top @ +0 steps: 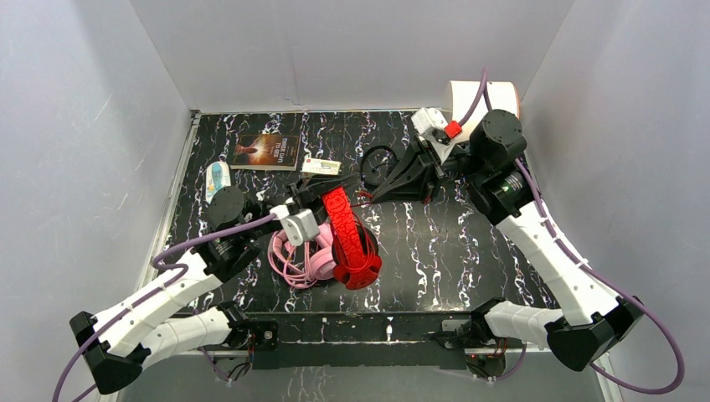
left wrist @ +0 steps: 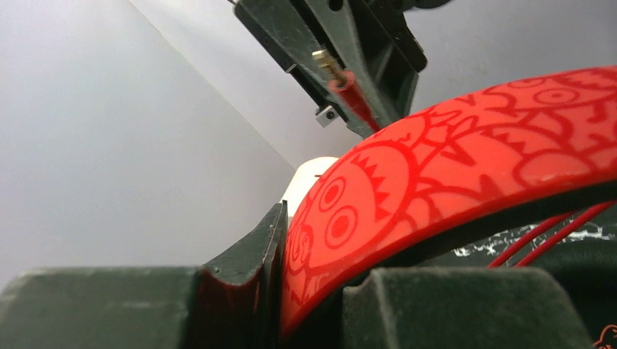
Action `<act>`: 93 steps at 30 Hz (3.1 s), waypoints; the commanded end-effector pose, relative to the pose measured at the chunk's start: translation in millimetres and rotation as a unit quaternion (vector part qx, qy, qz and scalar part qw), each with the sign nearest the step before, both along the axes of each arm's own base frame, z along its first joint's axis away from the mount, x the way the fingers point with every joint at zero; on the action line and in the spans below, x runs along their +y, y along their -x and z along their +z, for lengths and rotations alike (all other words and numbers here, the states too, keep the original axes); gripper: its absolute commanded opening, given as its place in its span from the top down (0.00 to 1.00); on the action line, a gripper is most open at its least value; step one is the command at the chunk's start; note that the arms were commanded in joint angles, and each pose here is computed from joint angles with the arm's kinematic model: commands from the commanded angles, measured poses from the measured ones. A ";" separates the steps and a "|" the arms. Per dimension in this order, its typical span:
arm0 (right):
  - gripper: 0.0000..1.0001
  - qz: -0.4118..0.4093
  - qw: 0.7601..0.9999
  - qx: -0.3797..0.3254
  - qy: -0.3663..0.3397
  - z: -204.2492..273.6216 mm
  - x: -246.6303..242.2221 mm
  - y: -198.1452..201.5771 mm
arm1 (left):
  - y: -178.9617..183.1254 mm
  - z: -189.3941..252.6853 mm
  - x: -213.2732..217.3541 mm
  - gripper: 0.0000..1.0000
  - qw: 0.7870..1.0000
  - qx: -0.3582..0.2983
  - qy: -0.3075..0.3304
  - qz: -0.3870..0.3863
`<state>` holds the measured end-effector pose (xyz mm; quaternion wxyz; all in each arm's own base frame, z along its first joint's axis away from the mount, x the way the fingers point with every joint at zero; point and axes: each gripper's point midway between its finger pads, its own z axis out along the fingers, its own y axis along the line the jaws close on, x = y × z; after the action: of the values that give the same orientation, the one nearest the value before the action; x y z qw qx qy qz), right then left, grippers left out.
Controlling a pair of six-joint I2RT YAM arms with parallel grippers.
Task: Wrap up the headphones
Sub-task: Wrap the headphones cable around the headphones.
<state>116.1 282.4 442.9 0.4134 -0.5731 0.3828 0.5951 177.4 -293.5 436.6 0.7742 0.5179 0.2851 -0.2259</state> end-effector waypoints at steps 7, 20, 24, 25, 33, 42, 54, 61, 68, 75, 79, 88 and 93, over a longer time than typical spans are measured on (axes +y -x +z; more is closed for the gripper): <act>1.00 0.103 0.994 -0.015 0.022 3.7 -18.4 30.8 | 10.3 52.0 15.3 1.00 0.991 -0.003 0.130 -0.017; 1.00 0.131 0.991 -0.033 0.018 4.0 -10.7 21.8 | 13.1 62.7 -6.9 1.00 0.985 0.039 0.149 -0.076; 0.99 0.140 0.990 -0.026 0.021 2.4 -7.4 23.3 | 10.4 59.0 -12.2 1.00 0.985 0.053 0.142 -0.078; 0.99 0.137 0.990 -0.026 0.020 0.6 -6.9 22.9 | 10.6 59.1 -12.7 1.00 0.985 0.054 0.142 -0.079; 0.99 0.064 0.995 -0.034 0.064 -22.9 19.1 19.8 | 16.0 67.2 -5.5 1.00 0.984 0.053 0.152 -0.080; 1.00 0.052 0.993 -0.059 0.083 -29.6 28.3 22.2 | 20.0 66.3 2.3 1.00 0.984 0.058 0.149 -0.073; 0.96 0.081 0.991 -0.067 0.088 -23.7 42.8 43.1 | 14.0 63.6 -7.7 1.00 0.986 0.069 0.131 -0.074; 0.90 0.076 0.992 -0.072 0.069 -12.7 38.7 47.8 | 16.6 61.9 -7.2 1.00 0.989 0.069 0.112 -0.074; 0.82 0.071 0.993 -0.065 0.074 -15.2 37.6 47.9 | 17.9 63.2 1.0 1.00 0.984 0.098 0.128 -0.069; 0.63 0.034 0.994 -0.073 0.072 -14.0 36.4 41.4 | 15.3 57.2 9.2 1.00 0.981 0.117 0.145 -0.055; 0.53 -0.020 0.994 -0.076 0.079 -10.9 38.7 27.0 | 10.9 50.7 12.9 1.00 0.978 0.136 0.153 -0.041; 0.24 -0.139 0.982 -0.087 0.091 -4.8 30.4 -4.9 | 1.7 28.0 24.4 1.00 0.970 0.184 0.156 -0.003; 0.20 -0.207 0.971 -0.072 0.097 -1.7 27.5 -26.0 | -8.5 18.0 28.5 1.00 0.955 0.243 0.169 0.021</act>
<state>117.0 314.1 425.4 0.4431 -0.6057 0.4829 0.4513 184.1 -280.5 433.2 0.7529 0.3672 0.4166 -0.3531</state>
